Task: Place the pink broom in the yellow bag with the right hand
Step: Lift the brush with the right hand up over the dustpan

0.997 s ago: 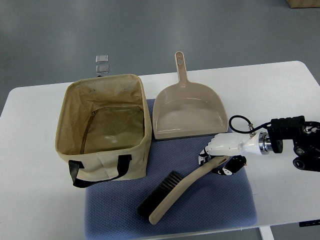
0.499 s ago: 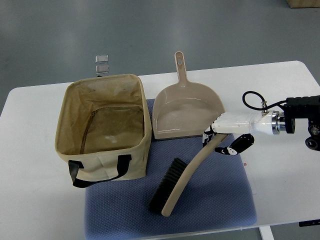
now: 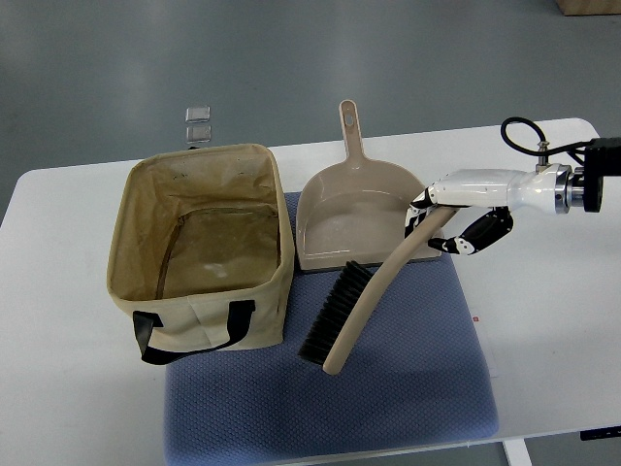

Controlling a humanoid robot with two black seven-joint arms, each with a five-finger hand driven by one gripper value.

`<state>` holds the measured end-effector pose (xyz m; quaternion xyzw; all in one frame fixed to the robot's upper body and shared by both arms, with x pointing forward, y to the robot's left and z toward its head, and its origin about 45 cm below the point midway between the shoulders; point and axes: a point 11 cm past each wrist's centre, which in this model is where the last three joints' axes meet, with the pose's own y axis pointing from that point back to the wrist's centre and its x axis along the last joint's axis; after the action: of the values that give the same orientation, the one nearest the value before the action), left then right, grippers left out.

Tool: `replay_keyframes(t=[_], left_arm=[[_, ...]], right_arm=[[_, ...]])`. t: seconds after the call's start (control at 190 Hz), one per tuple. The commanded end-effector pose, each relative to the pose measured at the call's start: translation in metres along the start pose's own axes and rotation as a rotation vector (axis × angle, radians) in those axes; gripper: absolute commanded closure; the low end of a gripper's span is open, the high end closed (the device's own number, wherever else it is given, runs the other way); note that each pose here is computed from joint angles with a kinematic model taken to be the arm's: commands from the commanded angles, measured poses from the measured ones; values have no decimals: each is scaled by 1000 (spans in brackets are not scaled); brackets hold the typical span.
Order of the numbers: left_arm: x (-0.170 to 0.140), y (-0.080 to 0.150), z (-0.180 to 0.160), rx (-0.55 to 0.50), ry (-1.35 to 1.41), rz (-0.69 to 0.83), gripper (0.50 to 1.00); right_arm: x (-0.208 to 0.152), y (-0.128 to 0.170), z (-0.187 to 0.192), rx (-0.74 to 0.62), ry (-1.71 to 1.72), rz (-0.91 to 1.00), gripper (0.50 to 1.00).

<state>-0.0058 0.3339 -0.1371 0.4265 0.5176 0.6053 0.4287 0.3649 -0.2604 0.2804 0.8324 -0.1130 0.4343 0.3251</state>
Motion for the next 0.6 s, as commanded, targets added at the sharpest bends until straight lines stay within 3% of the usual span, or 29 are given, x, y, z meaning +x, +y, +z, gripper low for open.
replay_keyframes(t=[0.0, 0.173, 0.593], left_arm=[[0, 0, 0, 0, 0, 0, 500], [0, 0, 0, 0, 0, 0, 500], [0, 0, 0, 0, 0, 0, 500]], right_arm=[[9, 13, 5, -24, -8, 8, 1000], [34, 34, 7, -45, -15, 39, 1000], [152, 89, -10, -76, -5, 211, 1000]])
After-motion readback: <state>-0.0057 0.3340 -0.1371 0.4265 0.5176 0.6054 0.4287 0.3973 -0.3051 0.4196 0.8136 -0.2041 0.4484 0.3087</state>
